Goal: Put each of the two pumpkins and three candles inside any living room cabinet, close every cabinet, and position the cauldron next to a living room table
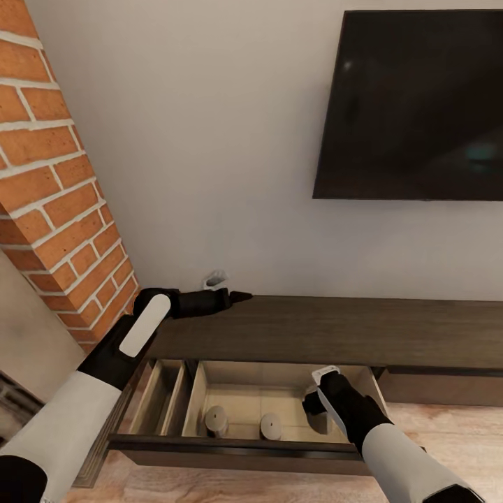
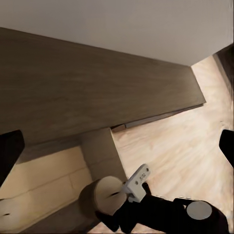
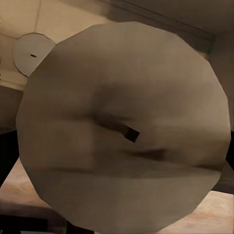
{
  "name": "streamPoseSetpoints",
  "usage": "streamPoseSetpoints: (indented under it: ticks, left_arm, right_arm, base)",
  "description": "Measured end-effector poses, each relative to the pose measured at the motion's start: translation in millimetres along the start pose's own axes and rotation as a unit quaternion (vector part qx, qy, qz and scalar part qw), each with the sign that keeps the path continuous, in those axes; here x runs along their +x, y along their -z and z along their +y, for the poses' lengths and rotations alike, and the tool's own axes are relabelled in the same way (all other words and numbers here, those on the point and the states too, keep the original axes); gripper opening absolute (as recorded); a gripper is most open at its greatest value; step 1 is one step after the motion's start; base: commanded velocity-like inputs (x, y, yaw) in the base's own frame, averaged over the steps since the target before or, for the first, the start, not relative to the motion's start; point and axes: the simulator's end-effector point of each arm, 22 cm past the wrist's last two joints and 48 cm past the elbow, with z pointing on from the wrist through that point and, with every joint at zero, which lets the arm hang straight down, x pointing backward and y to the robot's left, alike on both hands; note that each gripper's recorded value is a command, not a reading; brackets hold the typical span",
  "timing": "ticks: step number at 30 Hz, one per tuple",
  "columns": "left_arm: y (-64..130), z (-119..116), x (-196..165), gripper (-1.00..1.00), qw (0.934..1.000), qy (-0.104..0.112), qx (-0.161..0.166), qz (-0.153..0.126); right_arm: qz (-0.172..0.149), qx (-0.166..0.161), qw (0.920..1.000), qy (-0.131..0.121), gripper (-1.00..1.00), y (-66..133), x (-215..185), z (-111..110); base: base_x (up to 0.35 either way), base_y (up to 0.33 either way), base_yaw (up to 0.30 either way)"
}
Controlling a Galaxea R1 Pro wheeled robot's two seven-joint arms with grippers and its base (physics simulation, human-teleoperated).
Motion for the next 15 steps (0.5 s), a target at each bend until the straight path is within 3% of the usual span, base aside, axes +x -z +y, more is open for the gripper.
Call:
streamPoseSetpoints:
  ticks: [3, 6, 8, 11, 15]
  left_arm:
    - [-2.6, -17.1, -0.6, 1.00, 0.9997, -0.002, 0.025, 0.008]
    - [5.8, -54.9, -9.0, 1.00, 0.9937, -0.008, 0.111, 0.006]
    - [15.9, -64.5, -9.0, 1.00, 0.9849, 0.009, 0.173, 0.009]
    - [25.5, -72.4, -13.8, 1.00, 0.9778, 0.016, 0.209, 0.003]
    - [28.1, -76.0, -15.4, 1.00, 0.9755, 0.016, 0.219, 0.000]
  right_arm:
    - [0.000, 0.000, 1.0000, 0.001, -1.00, 0.0, 0.0, 0.6]
    - [-0.001, 0.001, 1.0000, 0.001, -1.00, -0.1, -0.3, -0.1]
    - [-0.008, 0.001, 1.0000, 0.001, -1.00, -0.1, -3.5, -0.3]
    - [-0.011, 0.001, 0.9999, 0.000, -1.00, -0.1, -4.6, -0.1]
    - [-0.023, 0.000, 0.9997, -0.002, -1.00, -1.1, -8.7, -1.1]
  base:
    - [0.000, 0.000, 0.000]
    - [0.000, 0.000, 0.000]
    - [0.000, 0.000, 0.000]
    - [0.000, 0.000, 0.000]
    - [0.112, 0.000, 0.000]
